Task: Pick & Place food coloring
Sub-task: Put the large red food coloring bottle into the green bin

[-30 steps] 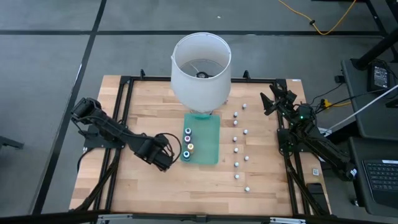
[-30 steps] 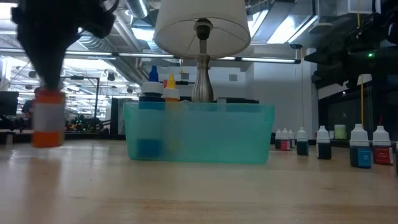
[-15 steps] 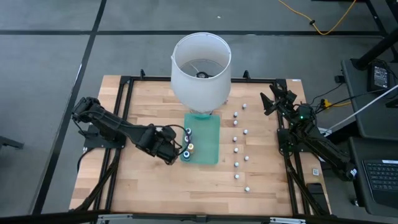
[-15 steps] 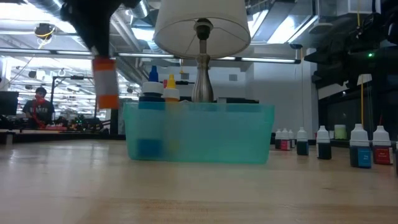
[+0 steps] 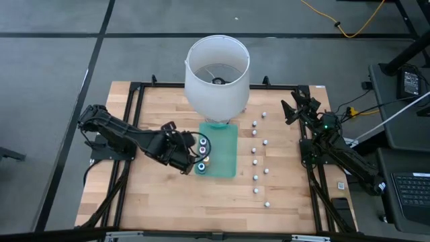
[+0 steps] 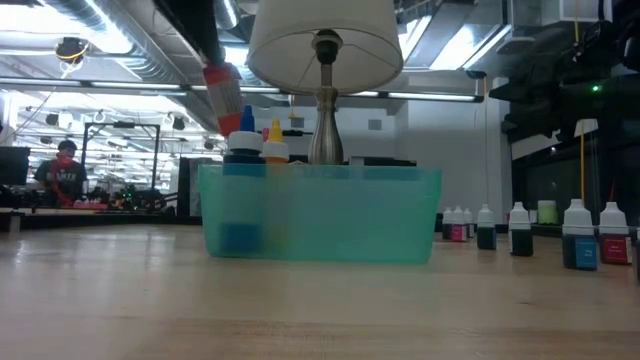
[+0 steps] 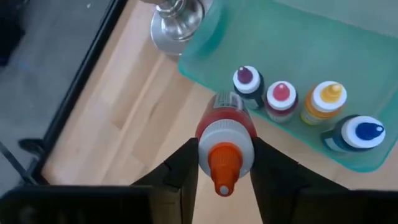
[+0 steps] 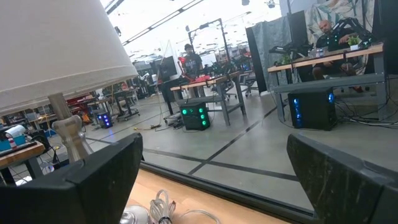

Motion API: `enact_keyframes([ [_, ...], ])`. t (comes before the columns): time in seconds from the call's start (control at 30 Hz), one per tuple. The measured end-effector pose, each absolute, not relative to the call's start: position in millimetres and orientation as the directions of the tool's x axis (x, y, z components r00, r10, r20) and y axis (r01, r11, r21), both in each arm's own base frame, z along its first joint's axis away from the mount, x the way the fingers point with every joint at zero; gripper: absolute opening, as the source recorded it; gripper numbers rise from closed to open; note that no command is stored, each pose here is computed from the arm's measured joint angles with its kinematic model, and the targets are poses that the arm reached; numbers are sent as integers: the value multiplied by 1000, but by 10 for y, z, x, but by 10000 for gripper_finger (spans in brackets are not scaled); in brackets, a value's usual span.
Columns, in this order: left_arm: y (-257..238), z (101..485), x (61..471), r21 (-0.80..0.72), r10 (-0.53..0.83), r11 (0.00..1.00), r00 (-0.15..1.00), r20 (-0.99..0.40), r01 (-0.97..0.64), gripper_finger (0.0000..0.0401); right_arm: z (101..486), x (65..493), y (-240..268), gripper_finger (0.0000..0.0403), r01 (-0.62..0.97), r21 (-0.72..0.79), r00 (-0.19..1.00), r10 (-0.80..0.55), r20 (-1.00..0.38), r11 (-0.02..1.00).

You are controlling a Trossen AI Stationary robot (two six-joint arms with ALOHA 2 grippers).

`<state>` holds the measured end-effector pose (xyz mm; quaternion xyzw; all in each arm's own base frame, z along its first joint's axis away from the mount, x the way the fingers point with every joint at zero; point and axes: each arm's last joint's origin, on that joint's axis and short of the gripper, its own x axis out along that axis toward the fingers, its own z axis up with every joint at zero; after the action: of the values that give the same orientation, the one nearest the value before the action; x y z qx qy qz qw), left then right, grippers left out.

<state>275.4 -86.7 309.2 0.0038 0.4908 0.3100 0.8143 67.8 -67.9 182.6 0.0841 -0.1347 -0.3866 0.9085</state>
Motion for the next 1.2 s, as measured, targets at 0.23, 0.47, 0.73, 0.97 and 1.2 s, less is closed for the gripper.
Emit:
enact_keyframes([
  [0.23, -794, 3098, 2805, 378, 516, 836, 336, -788, -397, 115, 1826, 678, -679, 399, 680, 257, 665, -725, 180, 687],
  [0.47, -754, 3102, 2843, 477, 534, 845, 353, -768, -242, 115, 1826, 678, -679, 399, 680, 257, 665, -725, 180, 687],
  [0.73, -642, 2977, 2854, 555, 527, 832, 305, -793, 8, 115, 1825, 678, -679, 399, 680, 257, 665, -725, 179, 687],
  [0.97, -529, 2920, 2906, 572, 516, 801, 281, -809, 178, 115, 1825, 678, -679, 399, 680, 257, 665, -725, 179, 687],
  [1.2, -431, 2807, 3067, 558, 483, 742, 280, -830, 371, 115, 1823, 678, -679, 399, 680, 257, 665, -726, 176, 686],
])
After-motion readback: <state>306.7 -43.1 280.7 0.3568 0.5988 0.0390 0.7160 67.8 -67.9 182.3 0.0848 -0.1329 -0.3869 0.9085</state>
